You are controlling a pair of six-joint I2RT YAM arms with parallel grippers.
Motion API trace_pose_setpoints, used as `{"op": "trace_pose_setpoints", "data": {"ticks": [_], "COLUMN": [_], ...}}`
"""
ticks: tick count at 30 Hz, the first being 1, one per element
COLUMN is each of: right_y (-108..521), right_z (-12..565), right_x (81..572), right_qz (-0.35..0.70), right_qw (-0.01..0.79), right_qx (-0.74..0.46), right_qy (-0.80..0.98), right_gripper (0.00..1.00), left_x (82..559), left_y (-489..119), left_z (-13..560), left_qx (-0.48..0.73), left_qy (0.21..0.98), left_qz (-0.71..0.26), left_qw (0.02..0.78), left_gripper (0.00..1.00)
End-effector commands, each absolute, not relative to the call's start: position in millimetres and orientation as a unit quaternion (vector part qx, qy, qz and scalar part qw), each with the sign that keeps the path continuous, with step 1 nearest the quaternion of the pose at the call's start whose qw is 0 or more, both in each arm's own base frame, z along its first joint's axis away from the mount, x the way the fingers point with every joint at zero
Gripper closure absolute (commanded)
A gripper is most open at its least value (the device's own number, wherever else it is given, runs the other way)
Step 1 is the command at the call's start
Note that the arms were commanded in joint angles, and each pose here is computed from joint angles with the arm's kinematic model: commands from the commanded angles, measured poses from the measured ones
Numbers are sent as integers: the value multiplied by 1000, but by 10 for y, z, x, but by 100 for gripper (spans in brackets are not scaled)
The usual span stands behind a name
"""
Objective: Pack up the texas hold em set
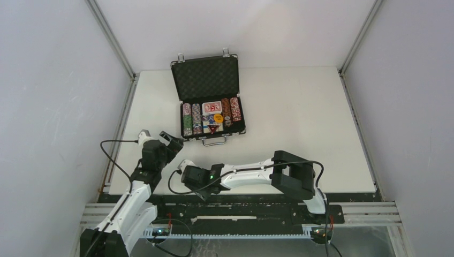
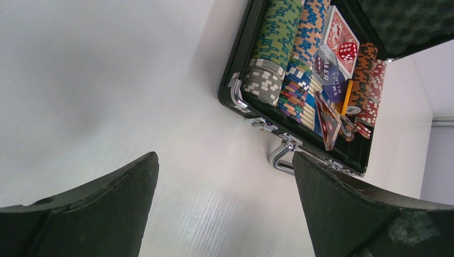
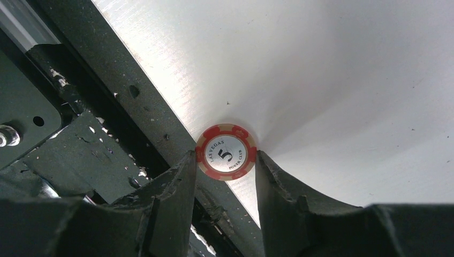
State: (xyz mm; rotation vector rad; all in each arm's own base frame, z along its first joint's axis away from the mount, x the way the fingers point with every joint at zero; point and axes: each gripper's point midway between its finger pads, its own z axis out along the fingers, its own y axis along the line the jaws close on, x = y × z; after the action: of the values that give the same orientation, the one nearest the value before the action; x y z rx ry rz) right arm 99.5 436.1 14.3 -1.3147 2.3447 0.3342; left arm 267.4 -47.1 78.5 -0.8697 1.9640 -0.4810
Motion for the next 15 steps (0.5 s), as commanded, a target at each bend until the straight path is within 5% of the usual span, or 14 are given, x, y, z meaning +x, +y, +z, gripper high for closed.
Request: {"op": "trace_pose_setpoints", "data": {"ticks": [1,15], "right_y": [4407,4333], "right_z": [198,452], "right_x": [1010,1232], "right_qz": [117,117], "right_qw": [228,265], "right_qx": [-476,-452], "right_qy": [841,844], "right_gripper": [53,54], "left_x": [2671,2691], "left_y": [-460,-475], "left_z": [754,726], "left_qx": [-352,-353], "left_qy": [792,792], "left_qz": [-199,-202], "left_qw": [458,455], "left_gripper": [1,1]}}
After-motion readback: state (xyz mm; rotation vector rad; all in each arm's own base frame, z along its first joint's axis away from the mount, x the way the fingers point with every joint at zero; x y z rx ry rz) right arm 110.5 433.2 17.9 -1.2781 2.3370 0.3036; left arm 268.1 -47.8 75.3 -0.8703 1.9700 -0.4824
